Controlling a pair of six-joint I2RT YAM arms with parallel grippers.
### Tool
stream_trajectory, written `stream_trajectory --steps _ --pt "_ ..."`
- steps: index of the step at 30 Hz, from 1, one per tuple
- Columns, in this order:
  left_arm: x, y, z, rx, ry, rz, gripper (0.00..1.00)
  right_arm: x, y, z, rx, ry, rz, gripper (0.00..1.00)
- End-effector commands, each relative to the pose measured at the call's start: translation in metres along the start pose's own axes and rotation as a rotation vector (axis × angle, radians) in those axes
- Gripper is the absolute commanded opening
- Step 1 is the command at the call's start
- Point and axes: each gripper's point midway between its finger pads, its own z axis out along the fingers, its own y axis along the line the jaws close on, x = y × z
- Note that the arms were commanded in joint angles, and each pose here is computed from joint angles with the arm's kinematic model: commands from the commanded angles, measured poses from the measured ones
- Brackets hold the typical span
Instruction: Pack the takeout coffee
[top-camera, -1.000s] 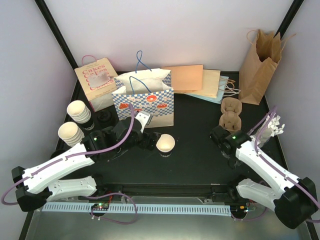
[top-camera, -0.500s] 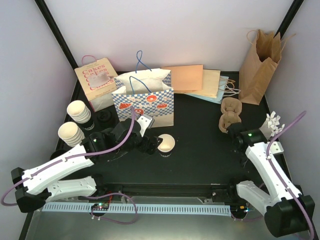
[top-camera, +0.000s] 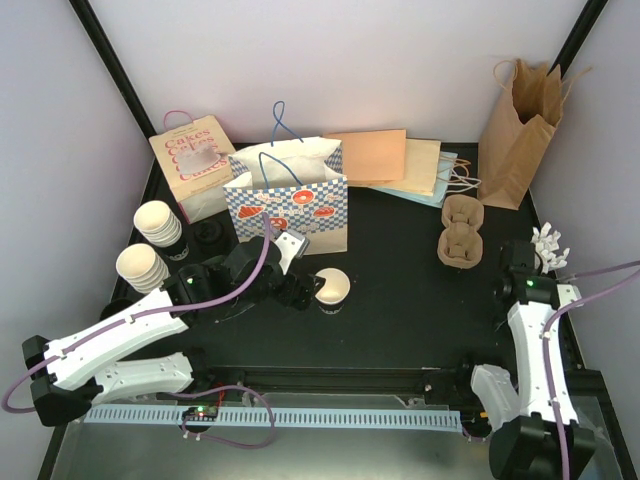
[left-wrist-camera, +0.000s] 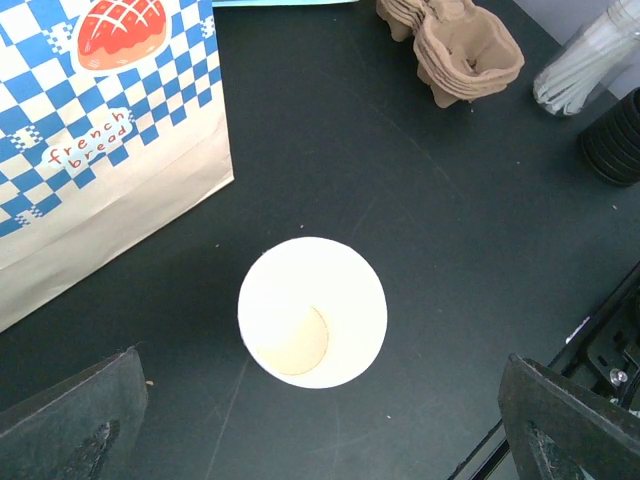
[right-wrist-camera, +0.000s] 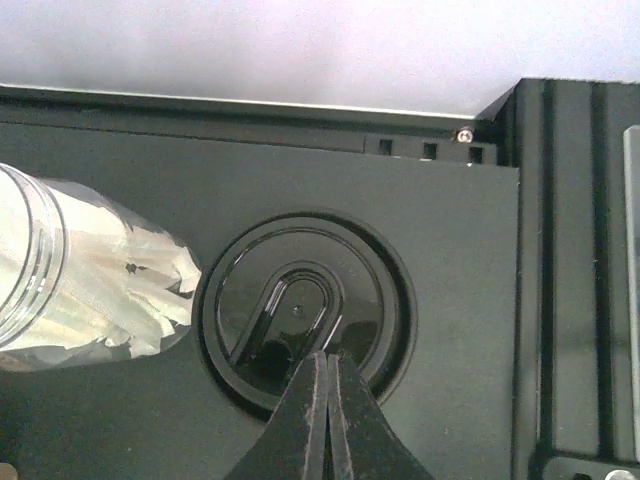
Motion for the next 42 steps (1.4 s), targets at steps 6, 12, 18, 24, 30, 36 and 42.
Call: stream_trajectory --steps 6,12,18,24,30,36,42 --pt "-0.002 -0.001 -0.005 0.017 -0.009 -0.014 0.99 0.004 0.014 0.017 -0.072 0.091 -0.005 0.01" --pt "0.000 0.001 -0.006 0.009 -0.008 -0.012 0.99 -0.001 0.009 0.027 -0.061 0.105 0.026 0.01" --pt "-0.001 0.002 -0.005 0.005 -0.008 -0.012 0.99 0.006 0.011 0.034 -0.073 0.147 0.031 0.01" --pt "-0.003 0.001 -0.004 0.007 -0.008 -0.012 0.99 0.020 0.016 0.039 -0.086 0.213 0.016 0.01" --pt "-0.003 0.002 -0.005 0.003 -0.008 -0.013 0.99 0.034 0.014 0.042 -0.075 0.277 0.011 0.01" --pt "-0.001 0.003 -0.006 -0.003 -0.008 -0.014 0.99 0.052 0.020 0.038 -0.140 0.355 0.027 0.01" --pt "-0.001 0.004 -0.005 -0.003 -0.005 -0.016 0.99 0.071 0.026 0.033 -0.189 0.449 0.039 0.01"
